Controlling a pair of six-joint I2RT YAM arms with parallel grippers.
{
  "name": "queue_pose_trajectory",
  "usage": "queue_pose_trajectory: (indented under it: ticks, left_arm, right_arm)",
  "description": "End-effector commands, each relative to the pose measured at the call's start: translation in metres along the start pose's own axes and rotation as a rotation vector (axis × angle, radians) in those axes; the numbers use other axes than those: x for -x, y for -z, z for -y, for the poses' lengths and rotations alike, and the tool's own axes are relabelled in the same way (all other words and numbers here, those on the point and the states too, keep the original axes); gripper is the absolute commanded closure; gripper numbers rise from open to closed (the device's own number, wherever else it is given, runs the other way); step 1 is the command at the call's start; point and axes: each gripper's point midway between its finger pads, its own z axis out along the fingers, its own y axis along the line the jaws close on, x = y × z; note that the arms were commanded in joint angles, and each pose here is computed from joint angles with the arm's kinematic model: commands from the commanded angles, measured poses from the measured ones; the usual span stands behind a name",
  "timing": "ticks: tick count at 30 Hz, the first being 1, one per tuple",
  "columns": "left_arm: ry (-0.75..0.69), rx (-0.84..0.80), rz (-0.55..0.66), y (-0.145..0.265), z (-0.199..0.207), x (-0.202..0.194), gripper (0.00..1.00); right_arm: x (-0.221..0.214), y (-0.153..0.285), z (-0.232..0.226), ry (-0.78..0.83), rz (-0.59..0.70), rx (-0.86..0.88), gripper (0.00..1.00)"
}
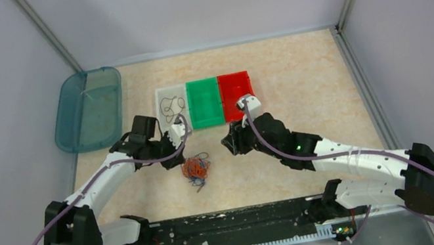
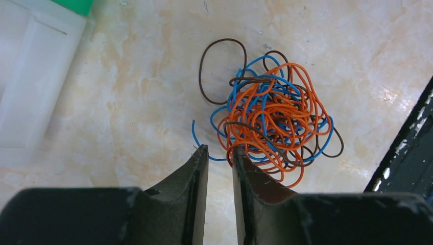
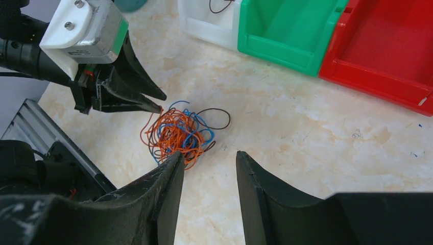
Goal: Untangle the cables
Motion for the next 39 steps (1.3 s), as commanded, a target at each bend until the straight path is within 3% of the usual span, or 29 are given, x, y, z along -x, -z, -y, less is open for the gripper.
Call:
queue_pose_trajectory:
  ticks: [1,5,8,17,22,26,34,39]
  left_arm:
    - [-0.001,0.040,0.029,-0.006,-0.007,0.009,0.70]
    - [0.023,-0.069,0.020,-0.006,0.015,0.007,0.66]
    - [0.009,-0.046,0.021,-0.006,0.015,0.005,0.68]
    - [-0.145,0.216,-0.020,0.013,-0.021,0.025,0.92]
    - [-0.231,0.161,0.098,0.044,0.001,0.066,0.96]
    - [-0.276,0.067,0.209,0.070,0.035,0.089,1.00]
    - [-0.428,0.032,0.398,0.109,0.067,0.123,0.99]
    - [-0.462,0.009,0.489,0.128,0.078,0.147,0.97]
  right_arm:
    - [0.023,0.006,-0.010,-0.027,0.072,0.040,0.57]
    - [0.023,0.008,-0.009,-0.027,0.072,0.035,0.57]
    - [0.023,0.009,-0.008,-0.029,0.077,0.034,0.57]
    - [0.027,0.010,-0.008,-0.032,0.094,0.036,0.59]
    - [0.031,0.009,-0.014,-0.035,0.108,0.064,0.58]
    - [0.038,0.009,-0.029,-0.060,0.127,0.129,0.52]
    - [0.059,0.012,-0.070,-0.066,0.216,0.353,0.33]
    - [0.059,0.011,-0.086,-0.048,0.204,0.431,0.32]
